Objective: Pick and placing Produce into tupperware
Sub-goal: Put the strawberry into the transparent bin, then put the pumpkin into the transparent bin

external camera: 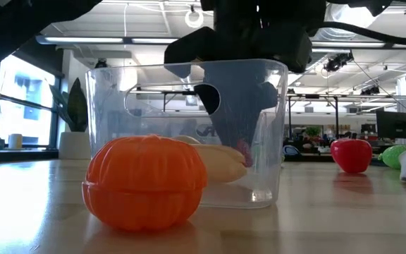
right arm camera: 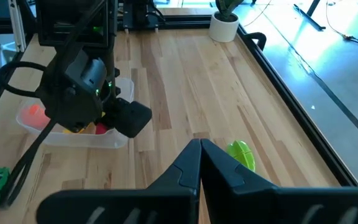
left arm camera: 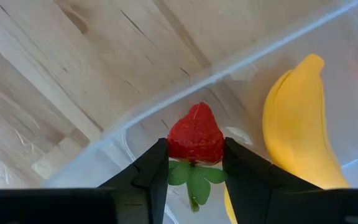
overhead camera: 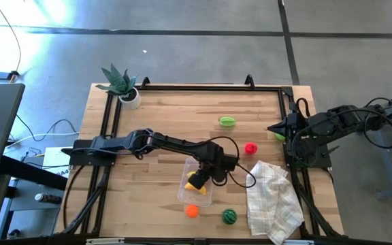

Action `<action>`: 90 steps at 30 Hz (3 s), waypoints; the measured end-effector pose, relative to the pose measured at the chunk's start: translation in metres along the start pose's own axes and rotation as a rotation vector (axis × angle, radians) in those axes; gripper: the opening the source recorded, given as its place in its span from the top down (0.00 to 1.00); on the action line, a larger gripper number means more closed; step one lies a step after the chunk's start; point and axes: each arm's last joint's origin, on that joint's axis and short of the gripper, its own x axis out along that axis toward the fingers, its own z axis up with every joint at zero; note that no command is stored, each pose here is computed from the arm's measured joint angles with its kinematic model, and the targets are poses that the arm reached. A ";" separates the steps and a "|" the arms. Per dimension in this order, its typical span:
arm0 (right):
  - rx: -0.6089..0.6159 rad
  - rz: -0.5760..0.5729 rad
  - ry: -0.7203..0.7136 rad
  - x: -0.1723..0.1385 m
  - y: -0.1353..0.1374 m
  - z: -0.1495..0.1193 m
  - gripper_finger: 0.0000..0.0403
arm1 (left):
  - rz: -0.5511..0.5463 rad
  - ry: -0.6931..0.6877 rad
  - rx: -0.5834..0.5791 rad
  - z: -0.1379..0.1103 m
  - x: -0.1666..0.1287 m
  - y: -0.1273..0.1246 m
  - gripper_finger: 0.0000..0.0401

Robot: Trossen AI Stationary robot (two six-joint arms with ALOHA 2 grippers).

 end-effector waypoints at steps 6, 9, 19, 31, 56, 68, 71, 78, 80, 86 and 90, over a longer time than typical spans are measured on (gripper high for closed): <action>0.000 0.001 0.000 0.000 0.000 0.000 1.00 | 0.018 -0.032 0.003 0.003 0.000 0.002 0.69; 0.000 0.000 0.000 0.000 0.000 0.000 1.00 | 0.017 -0.030 -0.001 0.003 0.000 0.002 0.69; 0.000 0.001 0.000 0.000 0.000 0.000 1.00 | 0.016 -0.028 -0.018 0.003 0.000 0.002 0.69; 0.000 0.000 0.000 0.000 0.000 0.000 1.00 | 0.019 -0.051 -0.023 0.005 0.000 0.003 0.69; 0.000 0.000 0.000 0.000 0.000 0.000 1.00 | 0.000 -0.003 -0.130 0.000 0.000 0.000 0.48; 0.000 0.000 0.000 0.000 0.000 0.000 1.00 | -0.017 -0.035 -0.210 -0.002 -0.033 -0.007 0.54; -0.001 0.000 0.001 0.000 0.000 0.000 1.00 | -0.014 -0.037 -0.238 -0.006 -0.047 -0.010 0.54; -0.001 0.001 0.001 0.000 0.000 0.000 1.00 | -0.010 -0.023 -0.330 -0.016 -0.083 -0.028 0.54; -0.001 0.000 0.001 0.000 0.000 0.000 1.00 | 0.017 -0.031 -0.373 -0.017 -0.094 -0.033 0.54; -0.001 0.000 0.002 0.000 0.000 0.000 1.00 | 0.181 -0.017 -0.428 -0.022 -0.121 -0.053 0.54; -0.001 0.000 0.002 0.000 0.000 0.000 1.00 | 0.284 -0.071 -0.402 -0.022 -0.132 -0.051 0.54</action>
